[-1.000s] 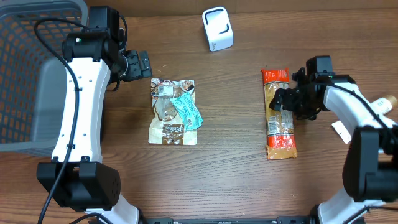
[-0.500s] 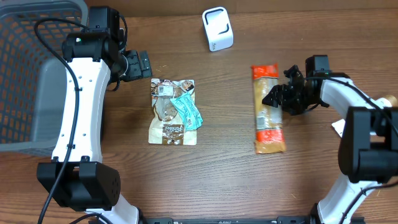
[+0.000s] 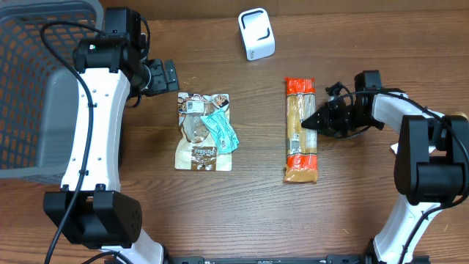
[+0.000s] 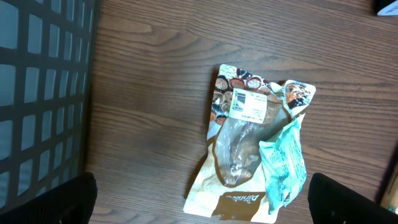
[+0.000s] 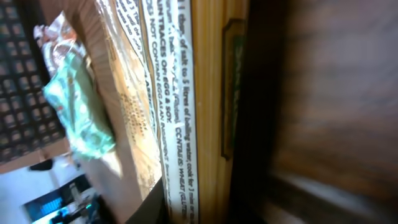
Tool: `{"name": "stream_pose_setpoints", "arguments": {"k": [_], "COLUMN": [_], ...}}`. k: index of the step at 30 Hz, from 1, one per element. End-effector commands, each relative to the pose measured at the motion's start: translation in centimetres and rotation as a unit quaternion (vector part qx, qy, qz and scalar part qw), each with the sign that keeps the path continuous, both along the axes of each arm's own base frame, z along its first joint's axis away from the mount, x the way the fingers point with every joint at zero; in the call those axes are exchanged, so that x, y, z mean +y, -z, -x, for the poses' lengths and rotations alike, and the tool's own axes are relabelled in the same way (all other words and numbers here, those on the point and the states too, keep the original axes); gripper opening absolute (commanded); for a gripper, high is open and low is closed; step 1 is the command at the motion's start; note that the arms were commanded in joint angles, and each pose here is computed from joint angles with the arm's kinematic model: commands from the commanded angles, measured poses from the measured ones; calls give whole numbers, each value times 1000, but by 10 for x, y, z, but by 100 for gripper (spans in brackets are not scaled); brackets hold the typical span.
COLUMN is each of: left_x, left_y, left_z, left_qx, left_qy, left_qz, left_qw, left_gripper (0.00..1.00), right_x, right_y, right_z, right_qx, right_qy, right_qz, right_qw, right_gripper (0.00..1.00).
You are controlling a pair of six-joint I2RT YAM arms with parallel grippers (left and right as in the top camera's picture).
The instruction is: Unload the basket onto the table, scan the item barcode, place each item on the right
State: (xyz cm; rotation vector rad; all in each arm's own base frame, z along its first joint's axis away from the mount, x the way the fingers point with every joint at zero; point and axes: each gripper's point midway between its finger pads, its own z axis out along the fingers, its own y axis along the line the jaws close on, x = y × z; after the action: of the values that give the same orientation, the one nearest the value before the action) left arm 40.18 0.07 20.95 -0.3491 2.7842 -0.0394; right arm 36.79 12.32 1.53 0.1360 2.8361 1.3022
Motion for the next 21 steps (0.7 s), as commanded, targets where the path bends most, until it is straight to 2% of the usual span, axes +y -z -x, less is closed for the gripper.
{"name": "stream_pose_setpoints", "arguments": {"k": [1,11,17,21], "left_x": [-2,-2,-2,-2], "left_y": [3,3,3,3], "left_z": [0,0,0,0], "left_qx": [5,5,5,5], "left_qy": [11,11,11,11], "left_qz": [-1,-1,-1,-1], "left_qw": [1000,1000,1000,1000], "left_gripper": [100,100,100,100], "right_x": [9,-3,-3,-4], "right_y": [-36,-170,-211,-229], "right_z": [-1,6,21,24], "right_qx": [-20,-157,-206,-205], "right_qy": [-20,-32,-36,-19], "right_qz": [-74,-114,-108,-102], "right_qw": [997,981,972,973], "right_gripper": [4,4,4,4]}}
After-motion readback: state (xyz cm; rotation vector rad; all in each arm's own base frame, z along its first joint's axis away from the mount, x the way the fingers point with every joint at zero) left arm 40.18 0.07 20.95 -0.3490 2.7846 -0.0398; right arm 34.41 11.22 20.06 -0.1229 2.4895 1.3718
